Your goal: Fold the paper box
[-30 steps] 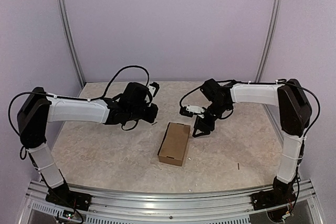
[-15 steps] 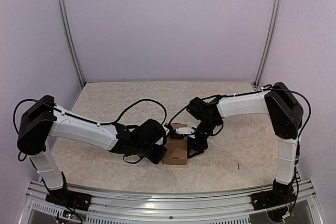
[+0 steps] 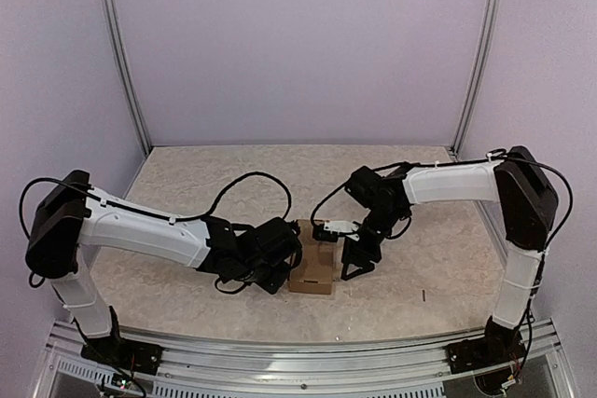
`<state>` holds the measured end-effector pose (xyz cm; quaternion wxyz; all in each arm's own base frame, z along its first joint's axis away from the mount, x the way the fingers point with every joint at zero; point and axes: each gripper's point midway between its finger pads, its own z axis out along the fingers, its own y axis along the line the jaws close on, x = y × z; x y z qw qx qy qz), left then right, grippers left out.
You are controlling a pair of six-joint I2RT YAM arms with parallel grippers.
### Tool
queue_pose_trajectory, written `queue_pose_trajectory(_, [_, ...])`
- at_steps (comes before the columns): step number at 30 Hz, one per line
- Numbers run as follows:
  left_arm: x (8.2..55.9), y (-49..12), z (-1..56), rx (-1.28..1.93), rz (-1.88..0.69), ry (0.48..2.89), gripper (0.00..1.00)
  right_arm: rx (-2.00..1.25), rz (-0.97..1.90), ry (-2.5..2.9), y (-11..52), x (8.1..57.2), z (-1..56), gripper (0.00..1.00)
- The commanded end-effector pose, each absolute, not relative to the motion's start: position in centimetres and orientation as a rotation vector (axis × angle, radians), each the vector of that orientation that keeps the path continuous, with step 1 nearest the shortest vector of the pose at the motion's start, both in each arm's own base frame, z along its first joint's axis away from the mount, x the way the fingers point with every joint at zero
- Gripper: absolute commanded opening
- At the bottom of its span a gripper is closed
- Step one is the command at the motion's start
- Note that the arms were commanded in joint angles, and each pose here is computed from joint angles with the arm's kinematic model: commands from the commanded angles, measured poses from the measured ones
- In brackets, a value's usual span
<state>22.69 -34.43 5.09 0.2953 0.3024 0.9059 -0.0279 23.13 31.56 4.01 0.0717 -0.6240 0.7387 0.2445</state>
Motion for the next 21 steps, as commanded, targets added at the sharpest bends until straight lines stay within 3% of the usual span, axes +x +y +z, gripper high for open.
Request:
queue_pose_trajectory(1, [23.5,-29.3,9.9,0.694,0.122,2.372,0.18,-1.731,0.583,2.121,28.4,26.7,11.2,0.94])
queue_pose_trajectory(2, [24.1,-28.5,11.7,0.66,0.138,2.339,0.23,-1.676,0.543,2.105,27.4,27.9,12.8,0.99])
queue_pose_trajectory(5, [26.4,-26.3,15.2,0.568,0.157,2.27,0.46,-1.495,0.414,2.04,25.1,30.9,17.9,1.0])
queue_pose_trajectory(8, [29.0,-24.9,19.5,0.448,0.02,2.205,0.64,-1.163,0.254,1.937,21.7,34.7,24.1,1.0])
queue_pose_trajectory(11, [31.4,-22.9,24.4,0.37,-0.082,2.059,0.97,-0.839,0.131,1.788,17.7,36.3,28.9,1.0])
queue_pose_trajectory(16, [32.5,-20.1,28.4,0.326,-0.083,1.852,0.99,-0.608,0.056,1.795,15.1,37.2,28.1,1.0])
queue_pose_trajectory(21, [33.3,-18.3,26.1,0.261,-0.039,1.903,0.99,-0.625,0.064,1.788,15.3,37.2,26.6,1.0])
